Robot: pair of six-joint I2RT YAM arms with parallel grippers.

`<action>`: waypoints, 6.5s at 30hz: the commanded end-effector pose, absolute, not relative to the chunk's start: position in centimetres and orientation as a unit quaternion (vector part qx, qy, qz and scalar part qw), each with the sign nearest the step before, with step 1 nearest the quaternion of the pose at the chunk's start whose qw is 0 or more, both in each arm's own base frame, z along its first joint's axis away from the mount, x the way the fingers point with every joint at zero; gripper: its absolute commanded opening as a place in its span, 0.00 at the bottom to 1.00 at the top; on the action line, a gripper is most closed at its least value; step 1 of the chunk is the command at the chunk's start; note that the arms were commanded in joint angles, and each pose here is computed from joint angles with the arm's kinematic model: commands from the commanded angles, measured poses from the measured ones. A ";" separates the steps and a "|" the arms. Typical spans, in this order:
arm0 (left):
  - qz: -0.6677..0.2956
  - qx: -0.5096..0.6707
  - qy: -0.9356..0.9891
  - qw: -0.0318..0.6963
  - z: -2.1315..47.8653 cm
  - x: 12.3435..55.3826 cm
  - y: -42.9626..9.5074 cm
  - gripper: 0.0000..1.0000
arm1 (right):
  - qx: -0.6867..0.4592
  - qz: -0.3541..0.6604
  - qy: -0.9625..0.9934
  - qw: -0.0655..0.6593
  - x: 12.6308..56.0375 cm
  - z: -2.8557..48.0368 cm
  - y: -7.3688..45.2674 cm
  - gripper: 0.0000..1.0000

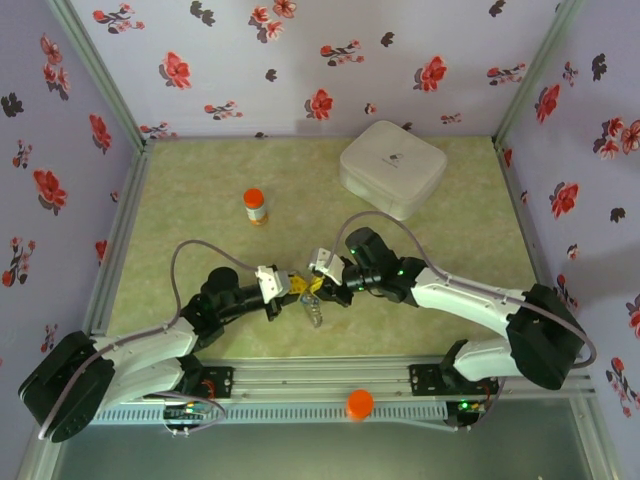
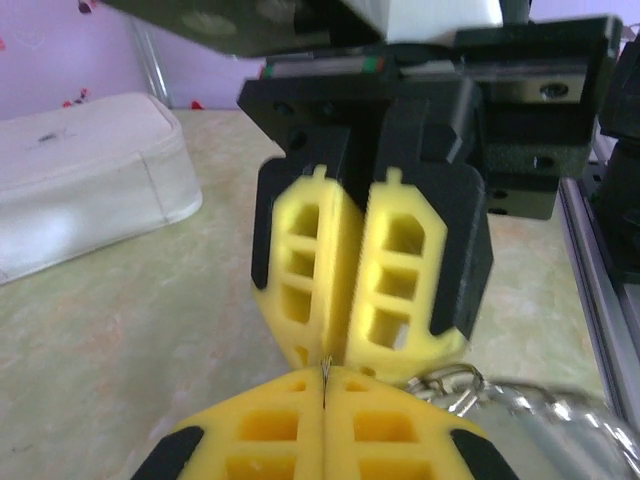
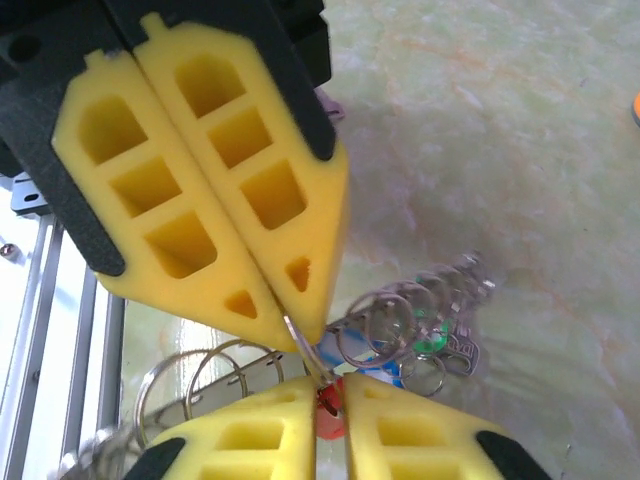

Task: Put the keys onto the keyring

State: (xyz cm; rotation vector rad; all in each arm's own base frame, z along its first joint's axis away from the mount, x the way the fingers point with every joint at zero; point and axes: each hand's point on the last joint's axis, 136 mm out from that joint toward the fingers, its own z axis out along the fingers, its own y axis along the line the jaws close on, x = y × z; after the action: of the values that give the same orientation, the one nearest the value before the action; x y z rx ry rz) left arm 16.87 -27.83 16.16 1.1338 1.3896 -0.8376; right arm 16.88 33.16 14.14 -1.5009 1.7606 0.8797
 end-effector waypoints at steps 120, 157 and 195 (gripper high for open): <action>-0.469 0.417 0.525 0.574 21.2 16.5 -27.6 0.00 | -0.506 0.286 0.650 0.490 17.5 14.4 33.9 0.36; -0.463 0.441 0.555 0.532 19.4 16.3 -28.1 0.00 | -0.586 0.194 0.590 0.521 16.9 19.2 31.3 0.00; -0.127 0.055 0.713 0.688 22.8 24.5 -10.6 1.00 | -0.552 0.205 0.701 0.403 22.9 13.8 36.9 0.00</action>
State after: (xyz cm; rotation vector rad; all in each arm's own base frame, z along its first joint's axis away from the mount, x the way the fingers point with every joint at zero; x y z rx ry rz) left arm 24.22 -10.60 22.12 0.1477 1.5806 -0.2694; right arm 22.26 38.57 16.25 -1.4058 1.6732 0.5509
